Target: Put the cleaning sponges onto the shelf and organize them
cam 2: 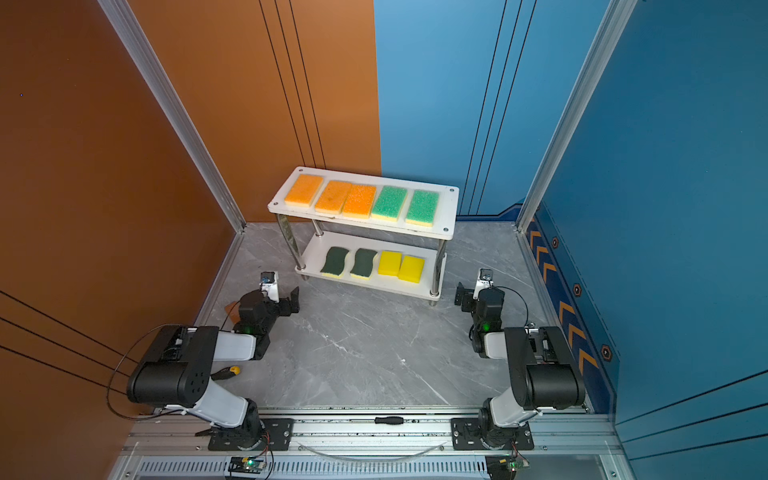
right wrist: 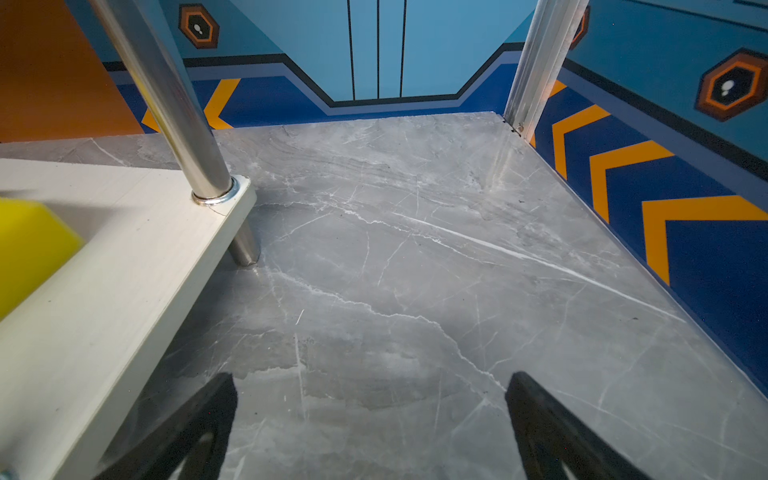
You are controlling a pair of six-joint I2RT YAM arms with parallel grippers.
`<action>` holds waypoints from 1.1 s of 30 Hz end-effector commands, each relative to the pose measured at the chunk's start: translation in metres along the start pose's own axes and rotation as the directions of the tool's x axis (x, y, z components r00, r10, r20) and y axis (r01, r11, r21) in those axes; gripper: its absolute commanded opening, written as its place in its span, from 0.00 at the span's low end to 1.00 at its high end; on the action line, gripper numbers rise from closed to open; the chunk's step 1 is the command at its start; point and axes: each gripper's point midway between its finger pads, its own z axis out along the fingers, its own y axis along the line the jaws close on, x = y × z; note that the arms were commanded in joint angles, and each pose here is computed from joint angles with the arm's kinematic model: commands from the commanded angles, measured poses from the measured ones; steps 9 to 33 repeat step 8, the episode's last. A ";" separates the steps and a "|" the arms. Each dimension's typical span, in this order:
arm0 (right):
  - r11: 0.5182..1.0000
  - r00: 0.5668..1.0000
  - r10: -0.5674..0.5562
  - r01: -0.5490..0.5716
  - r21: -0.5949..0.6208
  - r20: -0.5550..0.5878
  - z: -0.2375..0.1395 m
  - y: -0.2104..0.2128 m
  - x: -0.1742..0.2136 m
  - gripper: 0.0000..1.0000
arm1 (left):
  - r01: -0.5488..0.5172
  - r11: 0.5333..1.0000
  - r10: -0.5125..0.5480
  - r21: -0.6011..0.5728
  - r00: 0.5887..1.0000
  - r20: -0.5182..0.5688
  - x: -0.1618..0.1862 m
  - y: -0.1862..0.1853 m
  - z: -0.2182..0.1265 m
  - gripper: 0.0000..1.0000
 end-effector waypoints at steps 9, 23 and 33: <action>1.000 1.000 0.014 -0.014 0.016 0.008 0.000 -0.002 0.000 1.00 | -0.011 1.000 0.011 -0.018 1.000 -0.002 -0.003 0.003 0.004 0.98; 1.000 1.000 0.014 -0.014 0.016 0.008 0.000 -0.002 0.000 1.00 | -0.011 1.000 0.011 -0.018 1.000 -0.002 -0.003 0.003 0.004 0.98; 1.000 1.000 0.014 -0.014 0.016 0.008 0.000 -0.002 0.000 1.00 | -0.011 1.000 0.011 -0.018 1.000 -0.002 -0.003 0.003 0.004 0.98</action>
